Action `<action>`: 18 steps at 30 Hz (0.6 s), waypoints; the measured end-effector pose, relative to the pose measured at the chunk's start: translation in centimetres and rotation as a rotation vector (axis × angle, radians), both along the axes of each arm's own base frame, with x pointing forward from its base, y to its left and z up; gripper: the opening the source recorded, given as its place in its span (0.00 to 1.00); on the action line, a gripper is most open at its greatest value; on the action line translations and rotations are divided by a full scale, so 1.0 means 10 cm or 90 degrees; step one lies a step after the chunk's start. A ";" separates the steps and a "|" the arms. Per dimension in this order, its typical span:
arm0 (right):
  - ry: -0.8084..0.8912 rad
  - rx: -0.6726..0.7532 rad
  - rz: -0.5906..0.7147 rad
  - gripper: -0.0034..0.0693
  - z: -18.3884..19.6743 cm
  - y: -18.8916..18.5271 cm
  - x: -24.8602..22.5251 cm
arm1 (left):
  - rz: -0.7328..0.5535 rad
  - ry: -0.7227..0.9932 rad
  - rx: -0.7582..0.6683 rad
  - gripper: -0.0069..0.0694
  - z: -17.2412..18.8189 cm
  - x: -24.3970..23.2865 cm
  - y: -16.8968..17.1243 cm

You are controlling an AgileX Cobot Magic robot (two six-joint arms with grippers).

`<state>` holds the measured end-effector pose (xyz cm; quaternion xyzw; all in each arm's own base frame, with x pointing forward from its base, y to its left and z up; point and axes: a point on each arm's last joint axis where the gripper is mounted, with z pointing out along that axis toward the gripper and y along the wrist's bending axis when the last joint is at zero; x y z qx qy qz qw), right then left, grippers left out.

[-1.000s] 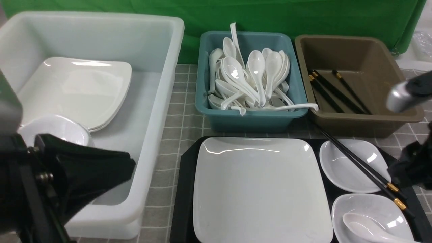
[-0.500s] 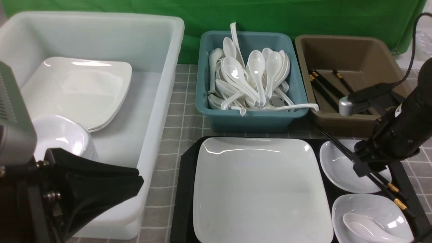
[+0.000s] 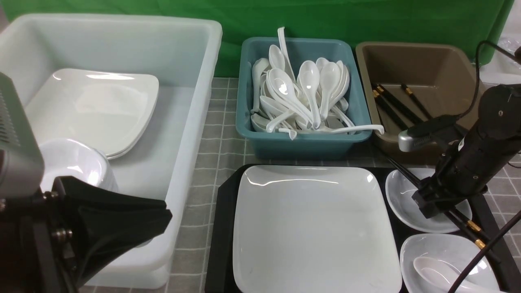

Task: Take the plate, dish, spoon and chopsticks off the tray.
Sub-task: Use the right arm to grab a pair of chopsticks from the plate

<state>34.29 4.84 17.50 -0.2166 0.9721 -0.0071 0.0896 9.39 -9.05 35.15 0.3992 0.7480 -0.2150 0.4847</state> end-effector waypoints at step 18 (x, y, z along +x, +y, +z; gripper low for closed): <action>0.018 -0.032 0.258 0.23 0.44 0.20 -0.30 | 0.054 -0.077 -0.056 0.12 0.12 0.09 0.02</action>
